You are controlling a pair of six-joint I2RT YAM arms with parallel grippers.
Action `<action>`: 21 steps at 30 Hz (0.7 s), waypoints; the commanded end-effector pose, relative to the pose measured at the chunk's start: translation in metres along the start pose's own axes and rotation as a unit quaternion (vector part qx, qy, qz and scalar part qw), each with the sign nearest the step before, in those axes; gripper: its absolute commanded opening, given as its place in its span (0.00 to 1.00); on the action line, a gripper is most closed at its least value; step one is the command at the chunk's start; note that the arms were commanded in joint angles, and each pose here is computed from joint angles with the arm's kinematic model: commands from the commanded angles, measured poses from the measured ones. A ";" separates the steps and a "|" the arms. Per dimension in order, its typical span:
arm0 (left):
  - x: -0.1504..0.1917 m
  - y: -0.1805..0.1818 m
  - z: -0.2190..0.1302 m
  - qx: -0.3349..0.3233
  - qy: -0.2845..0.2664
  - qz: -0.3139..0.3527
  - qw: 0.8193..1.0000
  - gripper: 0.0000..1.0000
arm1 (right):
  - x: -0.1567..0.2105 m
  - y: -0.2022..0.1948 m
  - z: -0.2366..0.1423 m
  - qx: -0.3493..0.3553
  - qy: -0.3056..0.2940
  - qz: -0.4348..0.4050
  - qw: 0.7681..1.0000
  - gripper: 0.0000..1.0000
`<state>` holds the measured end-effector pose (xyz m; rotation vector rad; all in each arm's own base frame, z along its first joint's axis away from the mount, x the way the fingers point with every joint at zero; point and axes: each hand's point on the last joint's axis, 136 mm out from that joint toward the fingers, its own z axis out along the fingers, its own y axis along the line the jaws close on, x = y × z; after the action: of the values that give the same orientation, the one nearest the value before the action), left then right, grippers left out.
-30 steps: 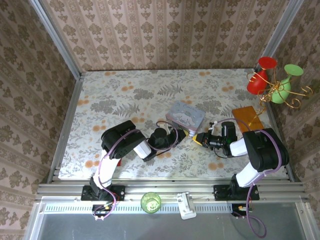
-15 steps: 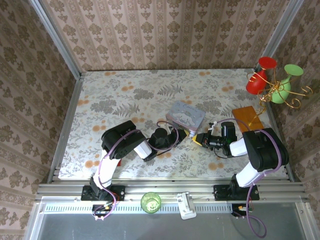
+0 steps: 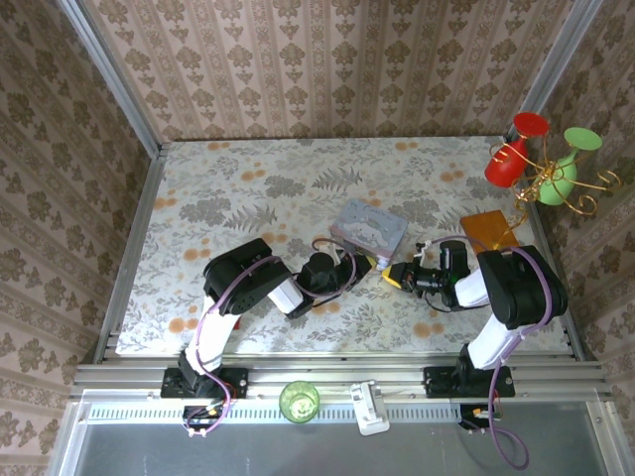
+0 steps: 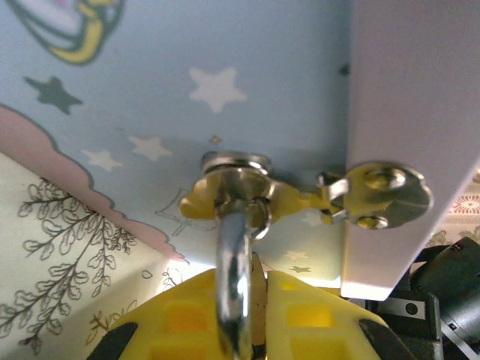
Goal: Unlock the padlock with the key
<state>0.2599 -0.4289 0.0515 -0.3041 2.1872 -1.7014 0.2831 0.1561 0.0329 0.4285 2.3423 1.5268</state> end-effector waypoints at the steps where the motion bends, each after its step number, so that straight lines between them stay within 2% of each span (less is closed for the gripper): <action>1: 0.039 -0.015 0.003 0.032 0.070 0.005 0.997 0.00 | -0.020 0.019 0.003 -0.027 -0.018 -0.031 0.999 0.00; 9: 0.048 -0.034 0.015 0.059 0.091 0.010 0.994 0.00 | -0.027 0.024 0.007 -0.046 -0.030 -0.019 0.998 0.00; 15: 0.052 -0.026 0.012 0.049 0.095 0.007 0.994 0.00 | -0.038 0.030 0.002 -0.057 -0.041 -0.015 0.997 0.00; 21: 0.053 -0.032 0.010 0.056 0.100 0.012 0.993 0.00 | -0.046 0.022 -0.003 -0.031 -0.035 -0.018 0.999 0.00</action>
<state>0.2693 -0.4367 0.0540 -0.3208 2.1537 -1.7035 0.2969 0.1471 0.0340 0.5513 2.3107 1.5892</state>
